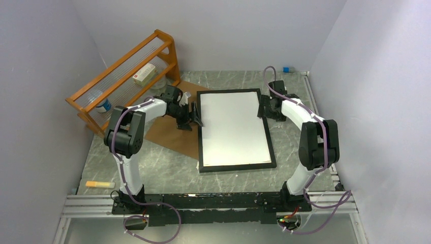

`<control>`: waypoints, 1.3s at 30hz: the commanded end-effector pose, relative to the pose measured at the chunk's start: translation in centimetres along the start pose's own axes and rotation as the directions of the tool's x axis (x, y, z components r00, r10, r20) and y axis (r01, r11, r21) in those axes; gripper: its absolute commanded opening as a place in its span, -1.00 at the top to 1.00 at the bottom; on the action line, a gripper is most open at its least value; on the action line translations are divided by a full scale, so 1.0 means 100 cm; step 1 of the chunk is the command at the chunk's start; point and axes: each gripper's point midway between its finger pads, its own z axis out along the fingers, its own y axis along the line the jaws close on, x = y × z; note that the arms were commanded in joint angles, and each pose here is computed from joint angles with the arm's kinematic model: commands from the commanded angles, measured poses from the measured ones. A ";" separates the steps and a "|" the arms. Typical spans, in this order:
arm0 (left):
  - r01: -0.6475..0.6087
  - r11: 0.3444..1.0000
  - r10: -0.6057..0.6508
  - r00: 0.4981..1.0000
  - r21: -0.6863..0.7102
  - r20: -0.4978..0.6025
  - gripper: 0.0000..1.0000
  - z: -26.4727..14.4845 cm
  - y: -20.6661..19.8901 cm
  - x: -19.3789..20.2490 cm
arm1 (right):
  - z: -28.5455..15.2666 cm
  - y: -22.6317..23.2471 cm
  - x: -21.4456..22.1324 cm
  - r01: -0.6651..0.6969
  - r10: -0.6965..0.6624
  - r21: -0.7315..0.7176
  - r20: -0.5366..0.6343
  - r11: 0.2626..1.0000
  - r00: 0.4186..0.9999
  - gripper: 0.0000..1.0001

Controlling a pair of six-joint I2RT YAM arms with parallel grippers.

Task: Put the photo into the frame
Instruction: Move the photo frame to the center of the board.

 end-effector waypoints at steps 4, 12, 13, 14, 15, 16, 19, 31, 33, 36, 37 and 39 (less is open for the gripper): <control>-0.002 0.988 0.011 0.998 0.156 -0.057 -0.47 0.009 -0.027 0.001 | 0.007 0.005 0.012 -0.154 0.151 -0.112 -0.034 0.982 0.988 -0.63; -0.011 0.979 0.031 0.995 0.205 -0.097 -0.44 0.024 -0.043 0.007 | 0.009 0.009 0.036 -0.269 0.249 -0.228 -0.113 0.936 0.962 -0.64; -0.015 0.977 0.037 0.994 0.214 -0.100 -0.44 0.026 -0.046 0.007 | 0.009 0.009 0.039 -0.278 0.256 -0.235 -0.119 0.932 0.959 -0.64; -0.020 0.976 0.044 0.994 0.219 -0.102 -0.43 0.028 -0.049 0.007 | 0.008 0.011 0.040 -0.284 0.261 -0.245 -0.121 0.927 0.958 -0.64; -0.030 0.975 0.054 0.993 0.222 -0.101 -0.42 0.029 -0.053 0.006 | 0.008 0.013 0.042 -0.288 0.263 -0.258 -0.127 0.922 0.956 -0.64; -0.034 0.976 0.057 0.993 0.215 -0.106 -0.41 0.032 -0.054 0.007 | 0.008 0.011 0.044 -0.304 0.277 -0.265 -0.133 0.915 0.952 -0.64; -0.056 0.973 0.082 0.990 0.223 -0.111 -0.39 0.038 -0.065 0.008 | 0.007 0.004 0.047 -0.348 0.323 -0.273 -0.133 0.897 0.937 -0.62; -0.110 0.949 0.168 0.970 0.296 -0.178 -0.36 0.078 -0.106 0.026 | -0.009 -0.058 0.055 -0.499 0.502 -0.097 0.003 0.861 0.865 -0.60; -0.118 0.946 0.181 0.965 0.301 -0.190 -0.35 0.087 -0.111 0.030 | -0.011 -0.068 0.056 -0.514 0.517 -0.070 0.025 0.855 0.856 -0.60; -0.120 0.944 0.190 0.959 0.307 -0.209 -0.35 0.100 -0.115 0.035 | -0.013 -0.082 0.059 -0.544 0.545 -0.031 0.047 0.838 0.837 -0.60; -0.127 0.941 0.199 0.958 0.314 -0.207 -0.35 0.102 -0.118 0.035 | -0.012 -0.085 0.059 -0.551 0.552 -0.028 0.050 0.834 0.832 -0.60; -0.128 0.940 0.202 0.955 0.316 -0.215 -0.36 0.109 -0.119 0.034 | -0.012 -0.094 0.062 -0.569 0.568 0.010 0.059 0.822 0.821 -0.60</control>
